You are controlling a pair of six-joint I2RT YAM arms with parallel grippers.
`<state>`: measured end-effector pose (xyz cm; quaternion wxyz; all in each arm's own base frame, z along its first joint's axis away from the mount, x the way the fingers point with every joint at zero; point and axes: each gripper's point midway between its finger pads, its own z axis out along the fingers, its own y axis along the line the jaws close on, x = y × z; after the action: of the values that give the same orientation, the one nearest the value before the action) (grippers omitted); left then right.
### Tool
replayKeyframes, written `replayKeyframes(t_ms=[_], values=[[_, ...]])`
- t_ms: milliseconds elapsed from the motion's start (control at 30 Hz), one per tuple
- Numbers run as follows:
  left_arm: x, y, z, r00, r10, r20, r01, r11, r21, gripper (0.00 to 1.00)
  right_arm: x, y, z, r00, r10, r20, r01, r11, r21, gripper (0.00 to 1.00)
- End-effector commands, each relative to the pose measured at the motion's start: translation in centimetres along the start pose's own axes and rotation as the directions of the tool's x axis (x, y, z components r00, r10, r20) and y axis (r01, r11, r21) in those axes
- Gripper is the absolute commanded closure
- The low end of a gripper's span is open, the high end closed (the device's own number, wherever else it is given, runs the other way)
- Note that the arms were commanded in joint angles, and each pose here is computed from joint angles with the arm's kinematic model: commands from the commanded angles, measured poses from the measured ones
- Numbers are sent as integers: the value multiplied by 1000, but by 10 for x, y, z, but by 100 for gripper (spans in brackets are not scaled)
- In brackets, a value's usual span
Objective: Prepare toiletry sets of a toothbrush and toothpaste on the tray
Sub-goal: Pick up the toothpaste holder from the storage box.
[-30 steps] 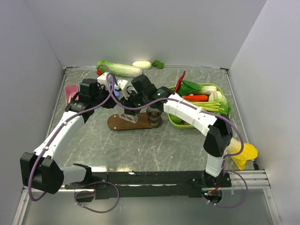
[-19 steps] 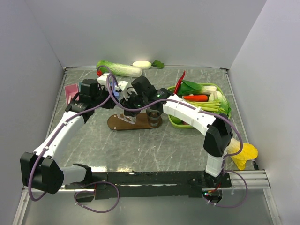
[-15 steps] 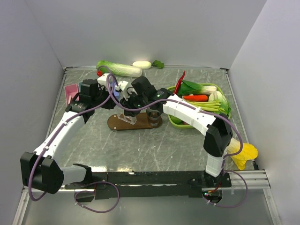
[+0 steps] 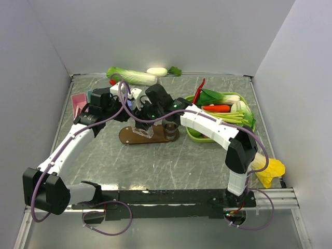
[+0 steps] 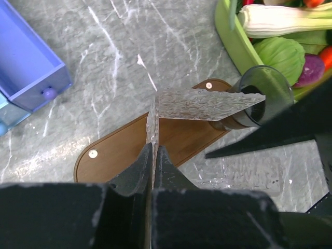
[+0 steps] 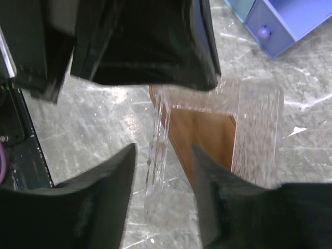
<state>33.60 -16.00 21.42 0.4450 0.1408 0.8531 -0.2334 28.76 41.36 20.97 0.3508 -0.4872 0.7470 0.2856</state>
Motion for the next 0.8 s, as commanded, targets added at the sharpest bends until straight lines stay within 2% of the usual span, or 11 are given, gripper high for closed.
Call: replayKeyframes(t_ms=[0, 167, 300, 600, 767], values=[[-23, -17, -8, 994, 64, 94, -70, 996, 60, 99, -35, 2, -17, 993, -43, 109, 41, 999, 20, 40], [-23, -19, -9, 993, 69, 96, -75, 995, 67, 99, -34, 2, -18, 993, -53, 103, 51, 998, 22, 36], [-24, -18, -9, 993, 69, 97, -75, 995, 59, 99, -30, 4, -16, 994, -49, 93, 49, 999, 8, 39], [-25, -14, -10, 992, 65, 105, -69, 997, 36, 99, -20, 5, -12, 997, -38, 62, 39, 999, 0, 68], [-27, -15, -12, 991, 67, 118, -72, 997, 32, 99, -14, 0, -7, 999, -34, 36, 33, 999, 22, 71]])
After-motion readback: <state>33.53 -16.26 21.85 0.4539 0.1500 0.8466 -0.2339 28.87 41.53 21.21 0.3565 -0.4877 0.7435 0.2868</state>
